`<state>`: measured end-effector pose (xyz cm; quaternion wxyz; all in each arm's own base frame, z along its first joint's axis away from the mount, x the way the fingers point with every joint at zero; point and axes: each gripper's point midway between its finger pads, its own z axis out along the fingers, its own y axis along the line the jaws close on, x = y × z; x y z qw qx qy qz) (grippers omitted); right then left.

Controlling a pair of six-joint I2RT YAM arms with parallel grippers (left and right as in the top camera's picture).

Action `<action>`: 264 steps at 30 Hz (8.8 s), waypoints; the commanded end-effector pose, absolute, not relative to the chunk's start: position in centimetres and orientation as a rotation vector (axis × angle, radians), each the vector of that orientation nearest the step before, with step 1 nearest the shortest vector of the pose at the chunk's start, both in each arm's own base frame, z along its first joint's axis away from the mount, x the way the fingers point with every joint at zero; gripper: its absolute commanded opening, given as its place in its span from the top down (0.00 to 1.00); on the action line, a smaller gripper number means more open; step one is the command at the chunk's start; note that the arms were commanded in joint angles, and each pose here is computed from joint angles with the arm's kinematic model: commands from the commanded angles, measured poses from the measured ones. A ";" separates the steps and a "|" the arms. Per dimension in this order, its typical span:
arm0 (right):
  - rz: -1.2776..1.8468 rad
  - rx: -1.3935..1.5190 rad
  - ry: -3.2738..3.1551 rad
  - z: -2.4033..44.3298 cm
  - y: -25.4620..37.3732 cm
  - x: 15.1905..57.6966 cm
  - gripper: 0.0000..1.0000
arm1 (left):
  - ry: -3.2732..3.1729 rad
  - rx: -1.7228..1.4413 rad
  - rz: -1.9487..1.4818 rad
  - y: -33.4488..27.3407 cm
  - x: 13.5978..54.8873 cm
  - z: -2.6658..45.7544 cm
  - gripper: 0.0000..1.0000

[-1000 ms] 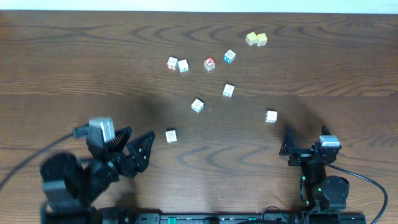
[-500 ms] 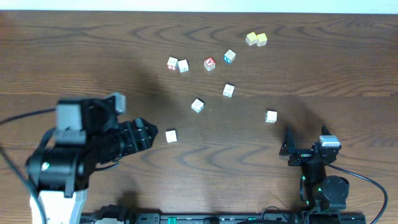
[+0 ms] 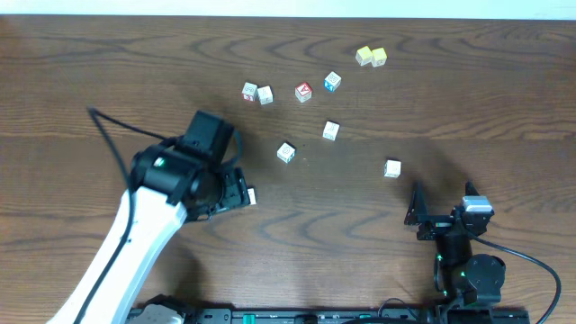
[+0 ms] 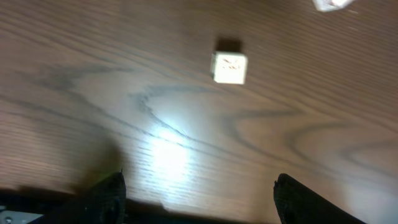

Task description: Lift 4 blocks

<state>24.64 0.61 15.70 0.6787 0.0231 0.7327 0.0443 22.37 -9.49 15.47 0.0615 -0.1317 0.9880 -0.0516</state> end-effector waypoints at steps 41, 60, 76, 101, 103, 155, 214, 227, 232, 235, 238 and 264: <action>0.690 0.026 2.822 12.1 7.8 31.1 0.14 | 2.948 -0.732 -0.101 -3.0 24.9 13.9 0.23; 0.378 0.171 2.962 4.7 4.8 33.6 0.38 | 3.093 -0.569 -0.336 -8.0 24.9 7.6 0.25; 0.250 0.120 2.961 4.4 4.6 33.7 0.41 | 3.204 -0.372 -0.295 -12.3 26.1 1.2 0.31; 0.227 0.124 2.904 2.6 4.4 34.3 0.56 | 3.155 -0.287 -0.269 -13.8 27.4 -0.1 0.46; 0.236 0.119 2.902 2.6 4.5 34.3 0.57 | 3.154 -0.287 -0.264 -13.8 27.4 -0.1 0.46; 0.342 0.088 3.012 -0.2 6.7 33.0 0.83 | 3.061 -0.222 -0.339 -17.2 28.7 0.1 0.55; 0.076 -0.007 3.076 3.1 7.7 33.0 0.45 | 3.013 -0.259 -0.294 -11.7 29.1 5.7 0.26; 0.057 -0.157 3.102 3.0 7.5 32.2 0.40 | 3.088 0.358 -0.339 -14.1 27.8 1.0 0.26; 0.060 -0.166 3.089 3.0 7.6 32.5 0.38 | 3.041 0.588 -0.418 -14.9 27.4 1.2 0.25; 0.062 -0.166 3.082 3.0 7.6 32.6 0.37 | 2.988 0.719 -0.578 -16.5 26.8 1.7 0.25; 0.063 -0.166 3.076 3.0 7.6 32.8 0.37 | 2.951 0.788 -0.665 -17.4 26.4 2.1 0.22; 0.063 -0.165 3.074 3.0 7.6 32.8 0.37 | 3.005 1.006 -0.469 -15.9 24.8 -0.1 0.28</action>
